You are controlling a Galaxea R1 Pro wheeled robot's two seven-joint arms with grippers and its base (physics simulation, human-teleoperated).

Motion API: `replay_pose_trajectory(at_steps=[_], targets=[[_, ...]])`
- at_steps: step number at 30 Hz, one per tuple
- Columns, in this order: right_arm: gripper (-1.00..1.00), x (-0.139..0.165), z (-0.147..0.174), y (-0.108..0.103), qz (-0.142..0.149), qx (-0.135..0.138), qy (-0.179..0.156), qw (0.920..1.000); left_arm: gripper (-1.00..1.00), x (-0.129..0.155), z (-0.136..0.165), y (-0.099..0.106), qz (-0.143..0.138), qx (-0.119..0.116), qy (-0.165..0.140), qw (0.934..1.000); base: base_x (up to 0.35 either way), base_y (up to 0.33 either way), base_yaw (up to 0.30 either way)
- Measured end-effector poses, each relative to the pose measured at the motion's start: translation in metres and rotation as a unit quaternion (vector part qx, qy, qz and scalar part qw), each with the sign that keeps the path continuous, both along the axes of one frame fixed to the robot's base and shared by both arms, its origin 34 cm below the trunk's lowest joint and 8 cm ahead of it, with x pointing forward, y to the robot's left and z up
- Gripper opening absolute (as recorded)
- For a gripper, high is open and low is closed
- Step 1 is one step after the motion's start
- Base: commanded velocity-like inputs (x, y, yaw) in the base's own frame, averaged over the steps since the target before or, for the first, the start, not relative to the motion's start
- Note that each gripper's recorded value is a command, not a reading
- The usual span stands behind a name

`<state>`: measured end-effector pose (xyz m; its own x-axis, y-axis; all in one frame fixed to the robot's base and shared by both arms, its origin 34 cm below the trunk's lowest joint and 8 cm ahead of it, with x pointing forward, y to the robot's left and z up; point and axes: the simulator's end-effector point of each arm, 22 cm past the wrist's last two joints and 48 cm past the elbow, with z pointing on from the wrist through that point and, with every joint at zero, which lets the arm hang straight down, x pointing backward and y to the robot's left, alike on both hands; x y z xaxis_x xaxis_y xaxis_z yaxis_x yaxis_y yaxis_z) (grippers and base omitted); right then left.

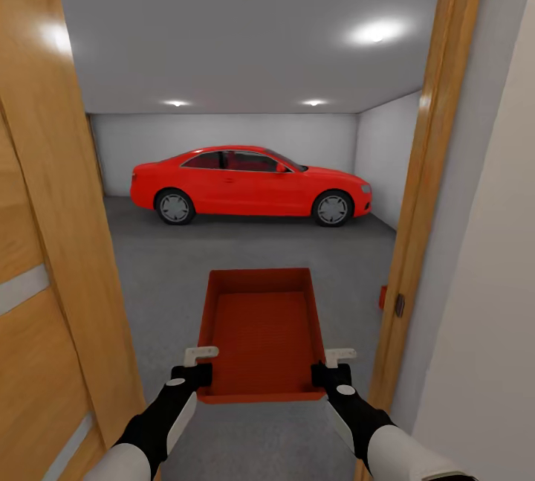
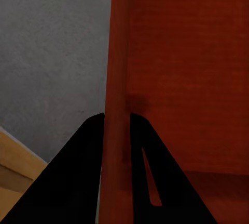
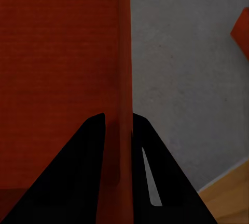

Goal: Move the two storage containers from the living room to the garage. In the garage, place one container on the floor and stack the other container on top of it (either order is fine).

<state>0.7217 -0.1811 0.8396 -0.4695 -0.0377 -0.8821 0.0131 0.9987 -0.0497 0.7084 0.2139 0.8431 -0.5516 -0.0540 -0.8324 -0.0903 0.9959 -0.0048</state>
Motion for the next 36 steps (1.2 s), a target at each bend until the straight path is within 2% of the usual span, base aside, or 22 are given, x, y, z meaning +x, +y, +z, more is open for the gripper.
replay_pose_trajectory(at_steps=[10, 18, 36], targets=[[-1.0, 0.0001, 0.0012, 0.0, 0.0, 0.0, -0.002, 1.0, -1.0, 0.0001, 0.0008, 0.0, 0.0, -0.001, -0.002, 1.0, 0.221, 0.087, 0.0], [-1.0, 0.0002, 0.0009, 0.0001, 0.0, 0.0, -0.002, 1.0, -1.0, 0.0004, 0.0012, 0.0001, 0.0, 0.0, -0.002, 1.0, 0.082, 0.014, 0.0], [-1.0, -0.0004, 0.0005, 0.0003, 0.001, -0.001, 0.0, 1.0, -1.0, -0.0007, -0.0006, 0.0003, 0.0, -0.002, 0.0, 1.0, 0.31, 0.0, 0.0]])
